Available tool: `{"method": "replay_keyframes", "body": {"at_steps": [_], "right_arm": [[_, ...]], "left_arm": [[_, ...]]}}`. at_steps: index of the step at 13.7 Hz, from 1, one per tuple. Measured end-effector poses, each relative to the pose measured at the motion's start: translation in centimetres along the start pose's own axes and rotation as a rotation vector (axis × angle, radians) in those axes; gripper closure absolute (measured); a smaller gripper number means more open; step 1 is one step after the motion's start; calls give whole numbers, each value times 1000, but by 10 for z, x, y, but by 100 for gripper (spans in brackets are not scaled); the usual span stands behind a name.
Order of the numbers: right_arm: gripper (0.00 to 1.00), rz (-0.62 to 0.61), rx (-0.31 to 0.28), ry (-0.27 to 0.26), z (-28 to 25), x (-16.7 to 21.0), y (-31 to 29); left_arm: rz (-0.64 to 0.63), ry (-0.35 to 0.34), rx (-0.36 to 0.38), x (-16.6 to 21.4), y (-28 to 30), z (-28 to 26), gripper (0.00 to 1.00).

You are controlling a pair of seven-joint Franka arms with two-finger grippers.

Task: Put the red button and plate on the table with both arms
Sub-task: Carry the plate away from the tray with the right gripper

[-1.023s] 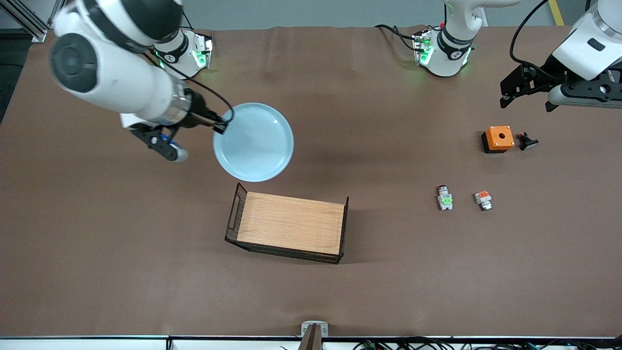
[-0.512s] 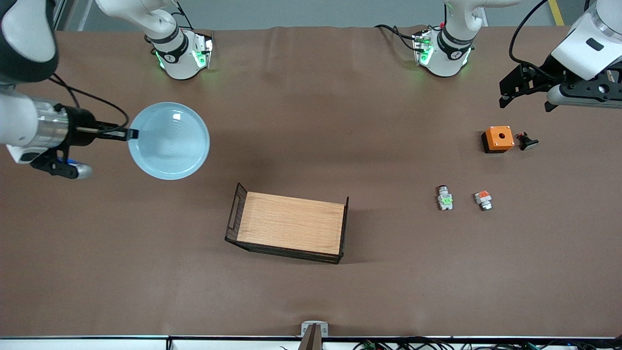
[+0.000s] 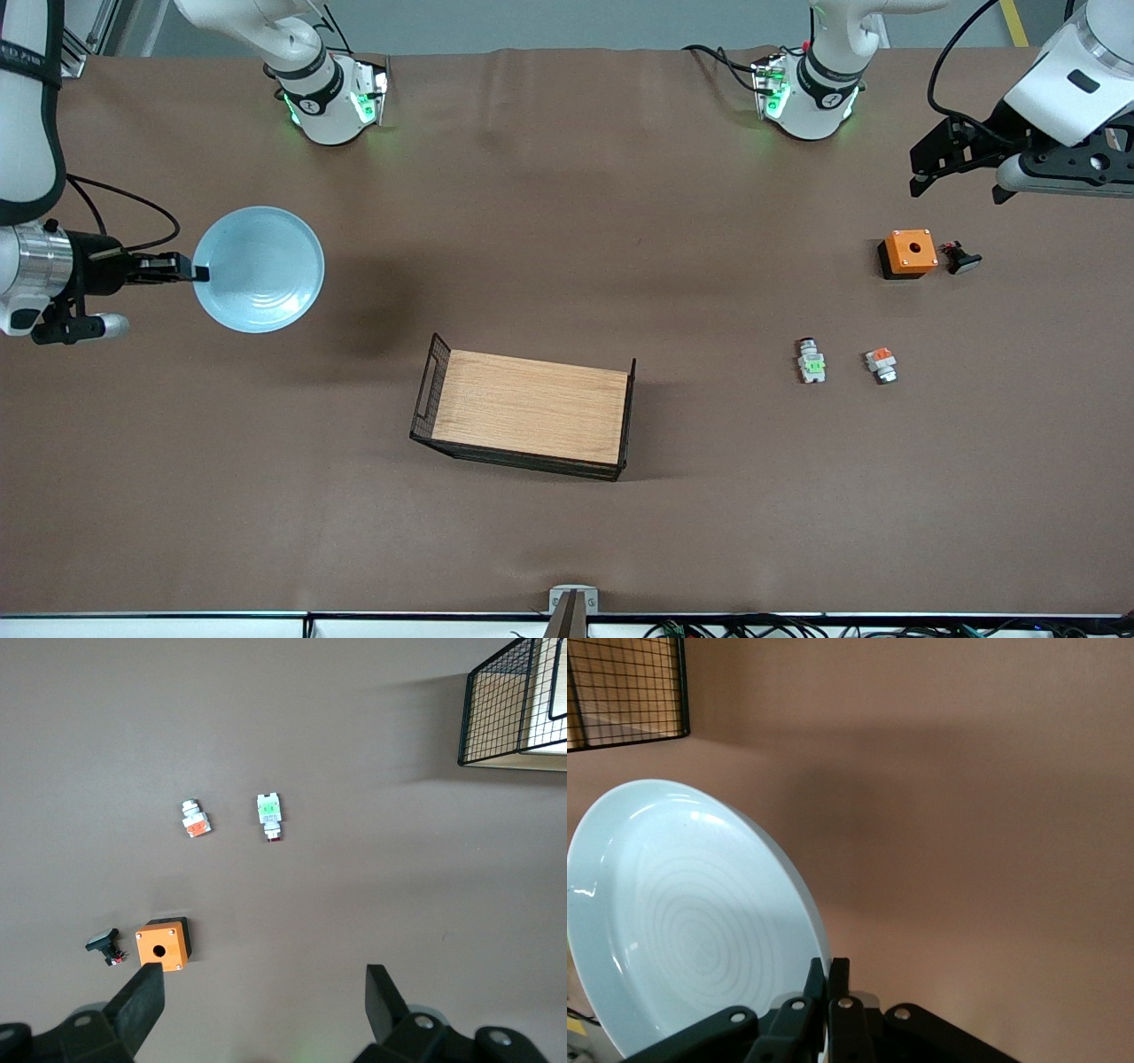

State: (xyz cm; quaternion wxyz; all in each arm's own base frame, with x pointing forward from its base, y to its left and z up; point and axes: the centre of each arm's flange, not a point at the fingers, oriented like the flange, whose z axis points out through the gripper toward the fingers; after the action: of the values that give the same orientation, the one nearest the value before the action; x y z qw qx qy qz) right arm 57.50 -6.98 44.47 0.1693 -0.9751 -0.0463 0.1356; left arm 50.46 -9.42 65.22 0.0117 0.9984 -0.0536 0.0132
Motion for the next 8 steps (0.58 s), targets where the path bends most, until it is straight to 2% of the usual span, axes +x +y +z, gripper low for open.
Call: {"method": "replay_keyframes", "body": {"at_steps": [2, 6, 8], "right_arm": [[97, -87, -17, 29, 19, 6, 30], [97, -210, -57, 43, 61, 21, 106], [97, -244, -39, 52, 88, 29, 135]], "left_arm": [[0, 0, 0, 0, 0, 0, 0], [3, -1, 0, 0, 0, 0, 0], [29, -1, 0, 0, 0, 0, 0]]}}
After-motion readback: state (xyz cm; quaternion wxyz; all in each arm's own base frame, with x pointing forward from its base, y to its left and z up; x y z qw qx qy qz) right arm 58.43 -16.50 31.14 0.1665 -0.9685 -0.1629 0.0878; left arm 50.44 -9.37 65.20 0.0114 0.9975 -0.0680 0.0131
